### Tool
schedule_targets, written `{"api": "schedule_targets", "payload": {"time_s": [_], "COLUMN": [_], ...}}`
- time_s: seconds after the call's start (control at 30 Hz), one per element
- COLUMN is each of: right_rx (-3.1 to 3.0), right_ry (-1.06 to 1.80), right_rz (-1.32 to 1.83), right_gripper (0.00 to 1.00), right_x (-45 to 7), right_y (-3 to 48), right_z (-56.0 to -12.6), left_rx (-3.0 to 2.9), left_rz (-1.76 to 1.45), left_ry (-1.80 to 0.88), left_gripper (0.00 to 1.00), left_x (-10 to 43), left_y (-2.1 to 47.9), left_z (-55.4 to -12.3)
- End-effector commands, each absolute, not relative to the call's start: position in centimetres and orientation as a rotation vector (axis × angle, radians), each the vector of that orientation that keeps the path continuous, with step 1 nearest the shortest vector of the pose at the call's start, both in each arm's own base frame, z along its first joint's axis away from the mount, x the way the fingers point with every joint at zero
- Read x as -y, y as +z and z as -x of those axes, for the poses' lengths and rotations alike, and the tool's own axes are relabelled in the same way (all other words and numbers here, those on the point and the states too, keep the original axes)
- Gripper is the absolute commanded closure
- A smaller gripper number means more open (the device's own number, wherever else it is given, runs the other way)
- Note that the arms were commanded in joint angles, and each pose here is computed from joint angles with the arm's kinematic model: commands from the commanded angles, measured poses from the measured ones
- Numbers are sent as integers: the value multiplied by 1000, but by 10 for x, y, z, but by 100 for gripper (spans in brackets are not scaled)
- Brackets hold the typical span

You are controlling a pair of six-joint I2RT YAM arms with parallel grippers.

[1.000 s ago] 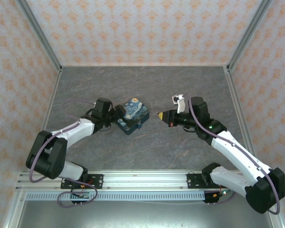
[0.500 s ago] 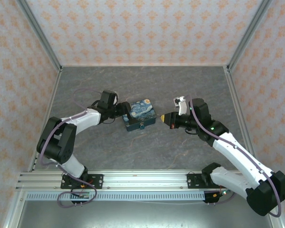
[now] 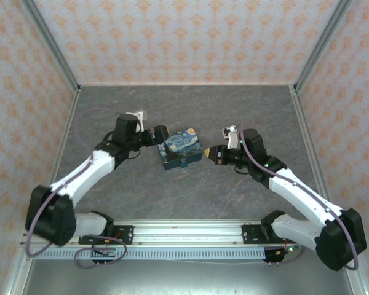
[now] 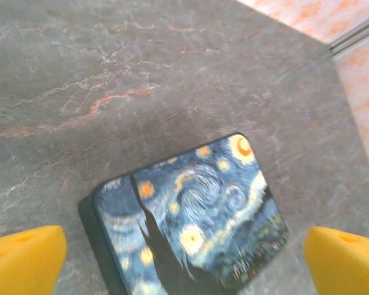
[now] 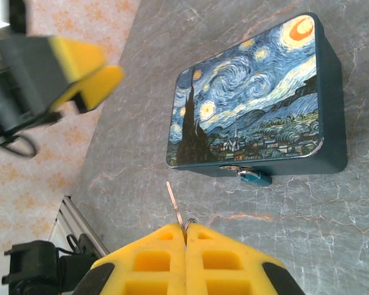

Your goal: Unlock a padlock with a key

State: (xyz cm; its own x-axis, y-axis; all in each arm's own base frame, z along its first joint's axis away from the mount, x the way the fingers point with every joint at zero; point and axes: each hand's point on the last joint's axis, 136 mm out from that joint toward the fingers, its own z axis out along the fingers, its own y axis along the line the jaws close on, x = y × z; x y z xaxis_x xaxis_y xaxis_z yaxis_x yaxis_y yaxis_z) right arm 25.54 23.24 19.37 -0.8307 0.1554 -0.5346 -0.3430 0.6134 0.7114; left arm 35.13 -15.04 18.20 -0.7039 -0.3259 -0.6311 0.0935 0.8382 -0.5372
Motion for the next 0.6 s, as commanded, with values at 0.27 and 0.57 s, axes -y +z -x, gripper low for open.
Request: {"api": "schedule_targets", "payload": {"time_s": [0.27, 0.57], "right_rx": [-2161, -2234], "right_ry": [1364, 1399], "right_rz": [-20, -58], "right_gripper": [100, 100], "right_x": [-268, -293], "right_y": [185, 150], "right_z": [-312, -347], "left_rx": [-2178, -2193], "left_rz": [108, 101], "left_ry": [-1036, -1066], "left_gripper": [1, 3], "left_x": [206, 227], "left_y": [153, 129], "left_z": [-248, -248]}}
